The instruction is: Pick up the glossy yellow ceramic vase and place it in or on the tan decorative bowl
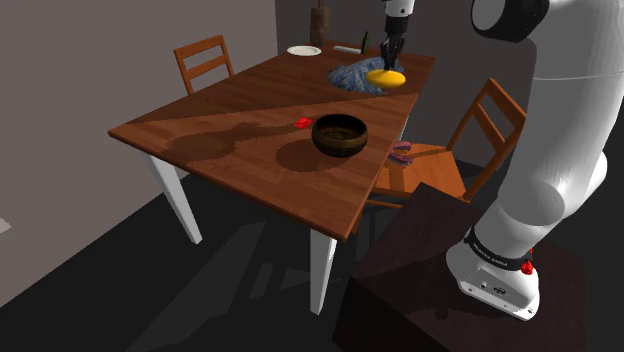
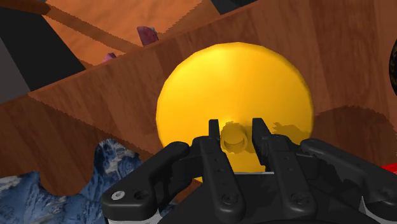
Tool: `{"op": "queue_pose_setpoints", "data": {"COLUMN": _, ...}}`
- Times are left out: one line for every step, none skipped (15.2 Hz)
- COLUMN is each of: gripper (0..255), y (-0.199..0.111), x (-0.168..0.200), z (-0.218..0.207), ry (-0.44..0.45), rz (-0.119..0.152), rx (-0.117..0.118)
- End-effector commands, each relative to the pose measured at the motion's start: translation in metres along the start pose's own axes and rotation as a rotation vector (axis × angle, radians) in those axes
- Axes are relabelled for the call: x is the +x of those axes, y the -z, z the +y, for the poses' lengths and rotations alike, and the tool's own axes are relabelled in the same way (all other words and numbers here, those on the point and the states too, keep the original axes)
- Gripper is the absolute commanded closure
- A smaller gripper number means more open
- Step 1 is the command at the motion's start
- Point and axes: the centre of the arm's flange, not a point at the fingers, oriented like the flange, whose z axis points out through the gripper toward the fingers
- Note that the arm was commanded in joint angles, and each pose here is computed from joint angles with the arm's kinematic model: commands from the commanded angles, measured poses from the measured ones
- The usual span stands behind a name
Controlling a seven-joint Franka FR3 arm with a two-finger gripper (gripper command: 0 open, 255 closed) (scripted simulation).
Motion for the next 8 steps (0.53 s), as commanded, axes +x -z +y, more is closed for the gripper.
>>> {"op": "queue_pose_setpoints", "data": {"gripper": 255, "y": 0.011, "x": 0.000, "z": 0.001, "ry": 0.000, "rz": 0.000, "rx": 0.000}}
{"op": "queue_pose_setpoints", "data": {"gripper": 255, "y": 0.016, "x": -0.001, "z": 0.001, "ry": 0.000, "rz": 0.000, "rx": 0.000}}
{"op": "queue_pose_setpoints", "data": {"gripper": 255, "y": 0.021, "x": -0.001, "z": 0.001, "ry": 0.000, "rz": 0.000, "rx": 0.000}}
{"op": "queue_pose_setpoints", "data": {"gripper": 255, "y": 0.027, "x": -0.001, "z": 0.001, "ry": 0.000, "rz": 0.000, "rx": 0.000}}
{"op": "queue_pose_setpoints", "data": {"gripper": 255, "y": 0.029, "x": -0.001, "z": 0.002, "ry": 0.000, "rz": 0.000, "rx": 0.000}}
{"op": "queue_pose_setpoints", "data": {"gripper": 255, "y": 0.031, "x": -0.003, "z": -0.011, "ry": 0.000, "rz": 0.000, "rx": 0.000}}
{"op": "queue_pose_setpoints", "data": {"gripper": 255, "y": 0.034, "x": -0.006, "z": -0.024, "ry": 0.000, "rz": 0.000, "rx": 0.000}}
{"op": "queue_pose_setpoints", "data": {"gripper": 255, "y": 0.036, "x": -0.008, "z": -0.037, "ry": 0.000, "rz": 0.000, "rx": 0.000}}
